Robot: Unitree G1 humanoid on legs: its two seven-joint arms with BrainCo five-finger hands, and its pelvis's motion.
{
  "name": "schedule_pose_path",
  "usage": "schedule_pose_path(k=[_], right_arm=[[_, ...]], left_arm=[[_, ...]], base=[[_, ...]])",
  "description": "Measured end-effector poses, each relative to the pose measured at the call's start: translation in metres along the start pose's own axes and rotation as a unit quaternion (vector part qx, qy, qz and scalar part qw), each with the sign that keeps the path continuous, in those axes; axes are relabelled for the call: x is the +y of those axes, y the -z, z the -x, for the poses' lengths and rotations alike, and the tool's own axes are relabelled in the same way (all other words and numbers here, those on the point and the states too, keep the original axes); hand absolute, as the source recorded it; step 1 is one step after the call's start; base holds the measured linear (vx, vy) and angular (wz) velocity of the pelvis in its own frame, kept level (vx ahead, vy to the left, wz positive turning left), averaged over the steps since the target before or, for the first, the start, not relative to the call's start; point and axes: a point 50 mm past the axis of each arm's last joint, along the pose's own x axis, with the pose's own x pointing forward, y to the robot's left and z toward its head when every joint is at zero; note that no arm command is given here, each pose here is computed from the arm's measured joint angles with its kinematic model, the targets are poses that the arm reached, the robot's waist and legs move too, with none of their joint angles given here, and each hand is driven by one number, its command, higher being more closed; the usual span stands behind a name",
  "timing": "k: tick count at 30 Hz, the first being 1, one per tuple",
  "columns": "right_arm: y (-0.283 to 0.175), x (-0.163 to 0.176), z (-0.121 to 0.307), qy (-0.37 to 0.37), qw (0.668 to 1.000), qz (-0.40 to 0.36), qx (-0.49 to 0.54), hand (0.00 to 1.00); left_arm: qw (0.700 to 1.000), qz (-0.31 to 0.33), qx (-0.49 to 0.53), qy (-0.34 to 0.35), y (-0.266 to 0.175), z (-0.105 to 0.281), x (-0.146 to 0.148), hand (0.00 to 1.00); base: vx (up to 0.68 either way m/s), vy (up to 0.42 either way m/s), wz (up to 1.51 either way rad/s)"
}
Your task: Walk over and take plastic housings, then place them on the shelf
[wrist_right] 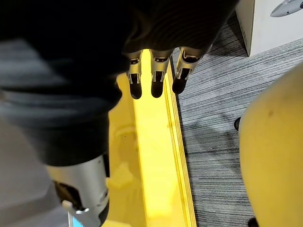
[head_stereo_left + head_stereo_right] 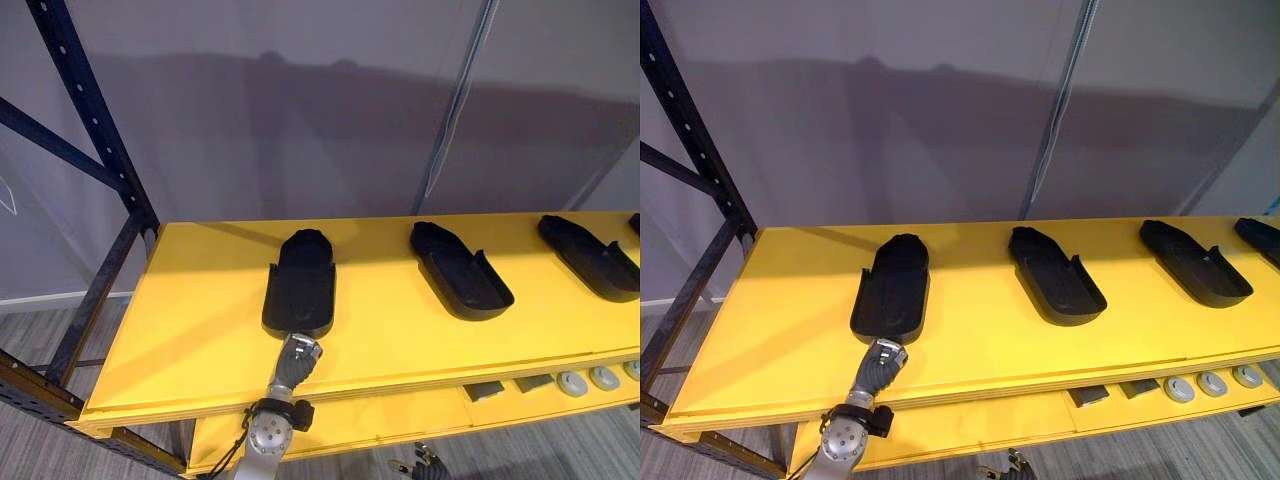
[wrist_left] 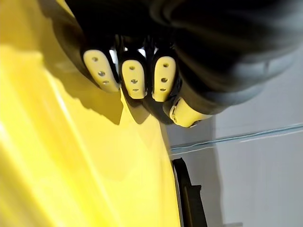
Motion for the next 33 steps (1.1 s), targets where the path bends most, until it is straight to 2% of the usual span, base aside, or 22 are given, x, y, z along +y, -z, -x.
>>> schedule_pose_path(k=[20,29,33], right_arm=[[-0.009,0.000,-0.007,-0.001,1.000,0.006,0.003,0.00],[-0.014,0.002,-0.009,0.000,1.000,0.007,-0.002,0.00],[-0.012,-0.001,-0.008,0.006,1.000,0.002,0.000,0.00]], left_arm=[[0.999,-0.044,-0.031,-0.003,-0.015,-0.040,0.003,1.00],[0.998,-0.036,-0.044,-0.023,-0.022,-0.028,0.012,1.00],[0.987,-0.018,-0.145,-0.065,-0.067,-0.011,0.031,1.00]], base=[[-0.02,0.003,-0.03],[-0.03,-0.004,0.00],[-0.01,-0.010,0.08]])
